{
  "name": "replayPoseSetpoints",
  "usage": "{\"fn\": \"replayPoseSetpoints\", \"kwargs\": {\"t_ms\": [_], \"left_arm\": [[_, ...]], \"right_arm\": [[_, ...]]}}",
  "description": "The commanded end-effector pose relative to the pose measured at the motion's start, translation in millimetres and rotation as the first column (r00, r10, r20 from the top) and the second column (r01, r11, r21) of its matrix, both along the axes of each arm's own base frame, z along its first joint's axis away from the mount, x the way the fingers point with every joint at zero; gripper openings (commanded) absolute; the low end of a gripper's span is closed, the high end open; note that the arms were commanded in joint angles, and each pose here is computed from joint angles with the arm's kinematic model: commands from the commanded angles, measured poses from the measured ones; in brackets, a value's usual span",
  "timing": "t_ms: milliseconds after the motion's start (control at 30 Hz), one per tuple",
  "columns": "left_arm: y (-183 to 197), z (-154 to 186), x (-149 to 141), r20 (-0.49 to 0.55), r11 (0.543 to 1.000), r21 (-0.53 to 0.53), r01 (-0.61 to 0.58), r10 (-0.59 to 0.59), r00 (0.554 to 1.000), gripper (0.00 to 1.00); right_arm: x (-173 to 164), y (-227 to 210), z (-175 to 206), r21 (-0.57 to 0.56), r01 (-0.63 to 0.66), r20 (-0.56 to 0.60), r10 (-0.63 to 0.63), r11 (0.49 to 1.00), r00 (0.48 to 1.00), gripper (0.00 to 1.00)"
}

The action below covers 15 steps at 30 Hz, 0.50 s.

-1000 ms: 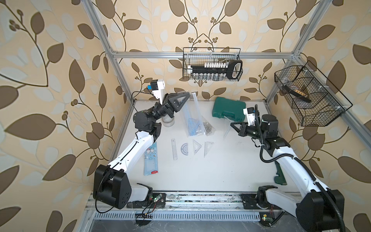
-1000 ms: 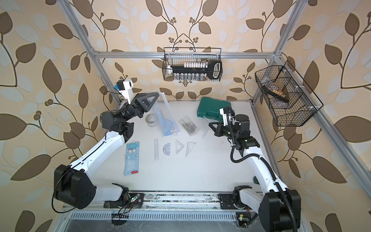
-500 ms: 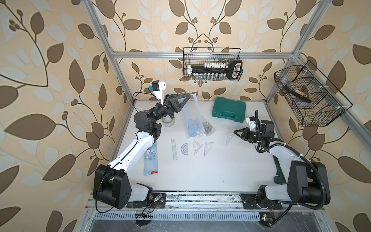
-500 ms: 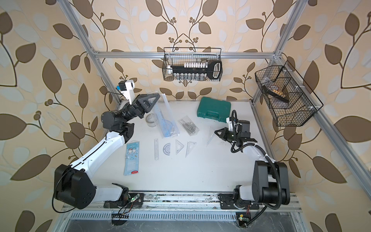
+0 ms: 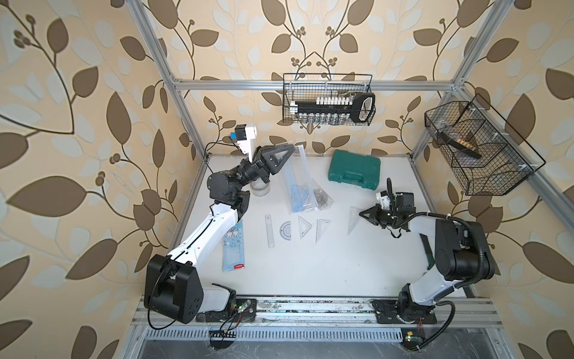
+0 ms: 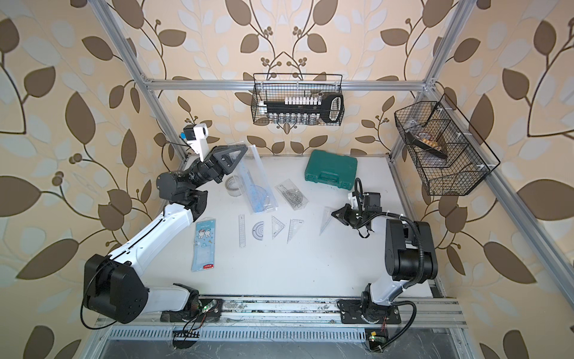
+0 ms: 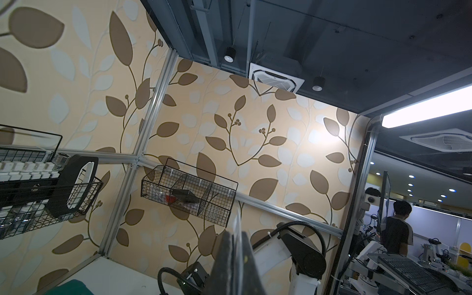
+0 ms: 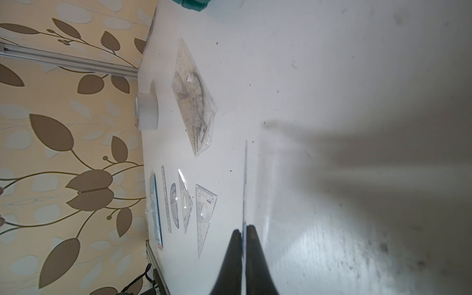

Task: Open the ruler set and take out the ruler
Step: Place the ruler at the center of the board.

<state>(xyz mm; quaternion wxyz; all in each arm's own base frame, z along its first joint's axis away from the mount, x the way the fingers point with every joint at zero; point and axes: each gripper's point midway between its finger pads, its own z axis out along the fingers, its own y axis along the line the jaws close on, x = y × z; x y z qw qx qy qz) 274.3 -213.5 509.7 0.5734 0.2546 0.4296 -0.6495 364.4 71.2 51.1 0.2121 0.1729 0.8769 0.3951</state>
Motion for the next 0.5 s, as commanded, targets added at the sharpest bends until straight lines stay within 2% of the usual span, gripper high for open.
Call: {"fn": "replayPoseSetpoints", "kwargs": {"t_ms": [0,133,267,367,467], "left_arm": [[6,10,-15,0.066,1.000,-0.014,0.006,-0.005,0.998,0.00],[6,9,-14,0.062,1.000,-0.012,0.009,-0.008,0.998,0.00],[6,10,-15,0.062,1.000,-0.011,0.010,-0.009,0.998,0.00],[6,9,-14,0.057,1.000,-0.010,0.011,-0.011,0.998,0.00],[5,9,-12,0.053,1.000,-0.014,0.016,-0.016,0.998,0.00]], "right_arm": [[5,-8,-7,-0.041,0.018,-0.009,-0.018,0.999,1.000,0.13],[6,-14,-3,-0.072,0.034,-0.006,-0.034,0.997,0.999,0.25],[8,-21,38,-0.136,0.061,0.102,-0.047,0.989,0.994,0.38],[8,-7,105,-0.142,0.035,0.295,0.009,0.989,0.955,0.38],[-1,36,179,-0.164,-0.105,0.484,0.173,0.981,0.858,0.27]]}}
